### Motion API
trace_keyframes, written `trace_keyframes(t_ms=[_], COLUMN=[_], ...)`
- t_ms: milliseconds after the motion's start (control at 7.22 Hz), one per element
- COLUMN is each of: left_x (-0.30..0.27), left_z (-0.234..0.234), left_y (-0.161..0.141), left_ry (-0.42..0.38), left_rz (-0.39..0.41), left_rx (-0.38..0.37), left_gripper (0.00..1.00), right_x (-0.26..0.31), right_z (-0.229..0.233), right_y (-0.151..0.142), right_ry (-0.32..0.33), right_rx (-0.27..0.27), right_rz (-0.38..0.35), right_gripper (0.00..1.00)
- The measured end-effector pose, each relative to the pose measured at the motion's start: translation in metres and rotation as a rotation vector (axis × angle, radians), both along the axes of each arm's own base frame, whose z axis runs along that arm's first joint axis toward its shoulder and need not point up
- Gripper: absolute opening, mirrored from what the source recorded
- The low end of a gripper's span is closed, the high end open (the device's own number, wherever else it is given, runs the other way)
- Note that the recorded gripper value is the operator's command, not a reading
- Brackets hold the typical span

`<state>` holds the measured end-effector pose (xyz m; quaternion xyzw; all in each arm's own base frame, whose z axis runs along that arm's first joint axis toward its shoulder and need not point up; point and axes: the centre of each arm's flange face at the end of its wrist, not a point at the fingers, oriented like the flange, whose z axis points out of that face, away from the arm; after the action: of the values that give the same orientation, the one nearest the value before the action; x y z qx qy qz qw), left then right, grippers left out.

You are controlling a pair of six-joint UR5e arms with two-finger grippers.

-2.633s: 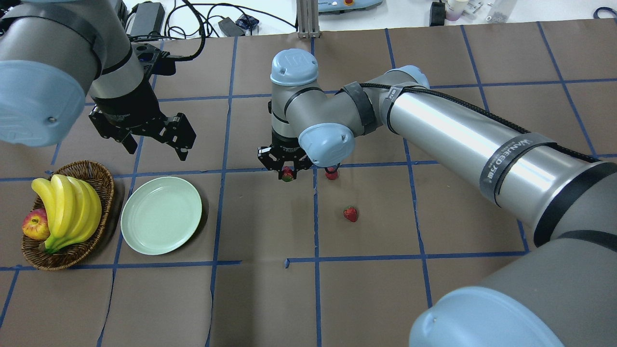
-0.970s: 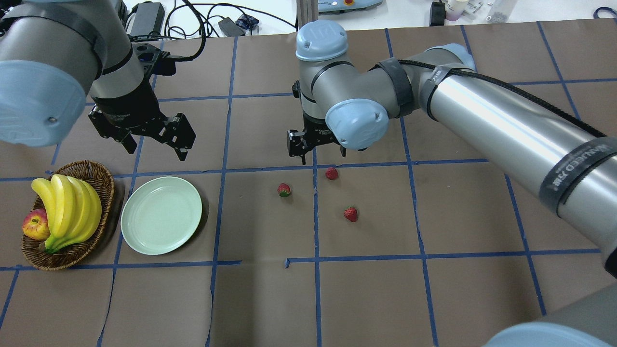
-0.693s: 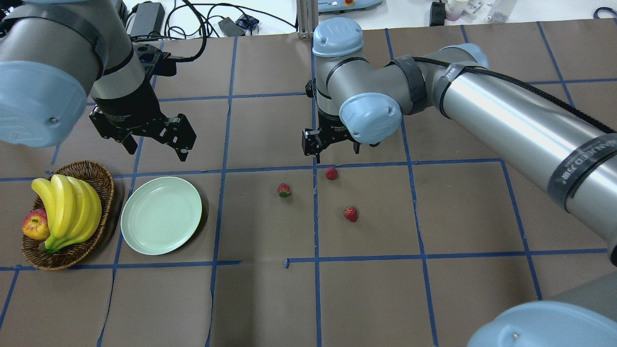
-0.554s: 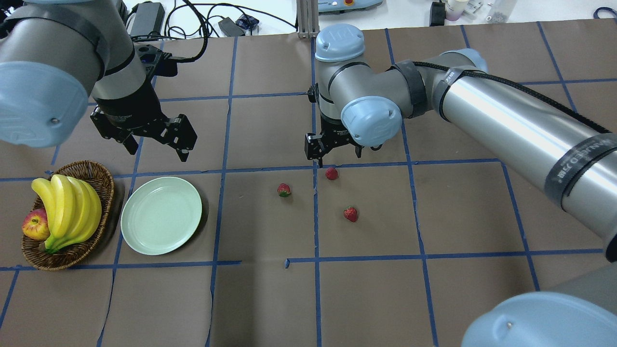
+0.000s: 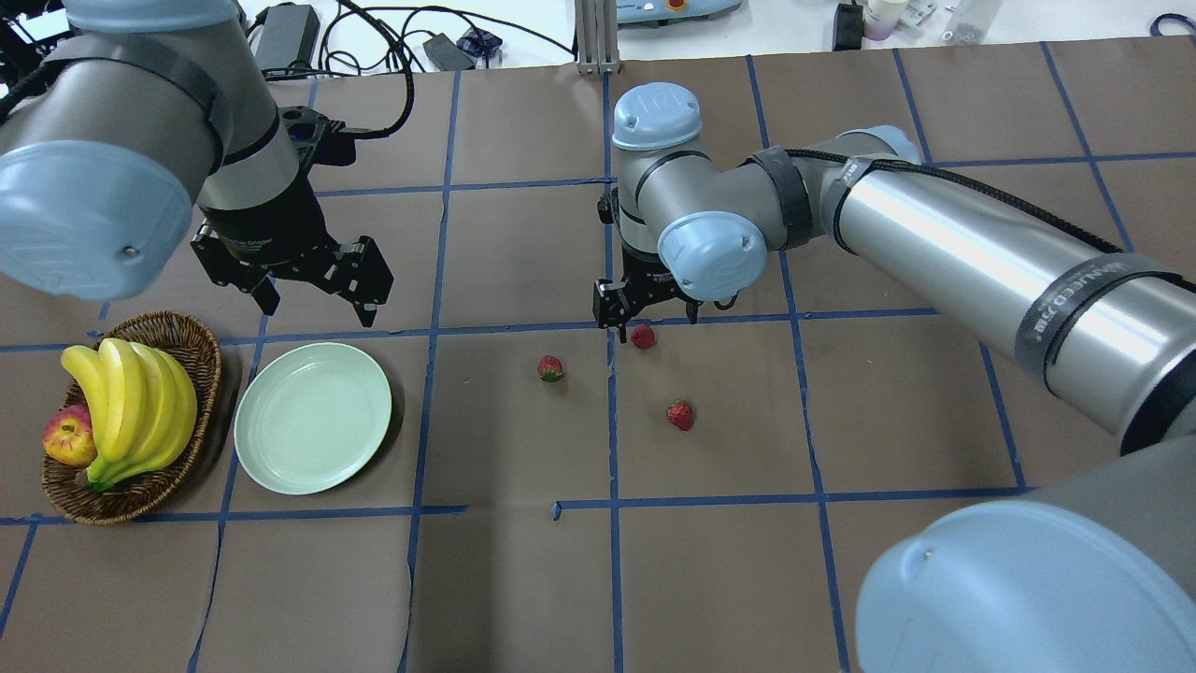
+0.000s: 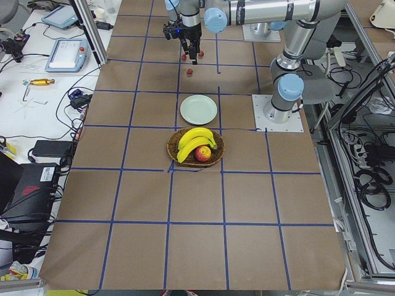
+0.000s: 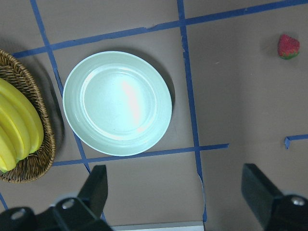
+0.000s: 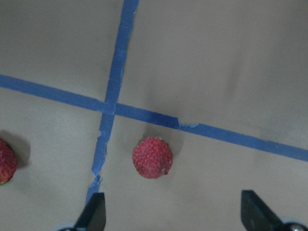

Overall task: Collect all strawberries into plate
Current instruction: 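Move the right gripper back over the next red strawberry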

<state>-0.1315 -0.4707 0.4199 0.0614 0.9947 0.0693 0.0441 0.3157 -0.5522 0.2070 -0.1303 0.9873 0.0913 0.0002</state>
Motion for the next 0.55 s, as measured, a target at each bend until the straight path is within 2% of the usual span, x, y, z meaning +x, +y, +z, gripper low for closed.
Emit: trace_keyframes(t_ms=[416, 554], left_x=[0.0, 0.0], left_z=[-0.001, -0.001], left_y=[0.001, 0.001], left_ry=[0.0, 0.0], left_rz=[0.002, 0.002], left_rx=[0.001, 0.002], left_gripper=[1.0, 1.0], right_x=[0.002, 0.003], right_z=[-0.02, -0.024], right_y=[-0.007, -0.007], right_ry=[-0.004, -0.005], right_rx=[-0.011, -0.009], right_rz=[0.002, 0.002], right_gripper=[0.95, 0.84])
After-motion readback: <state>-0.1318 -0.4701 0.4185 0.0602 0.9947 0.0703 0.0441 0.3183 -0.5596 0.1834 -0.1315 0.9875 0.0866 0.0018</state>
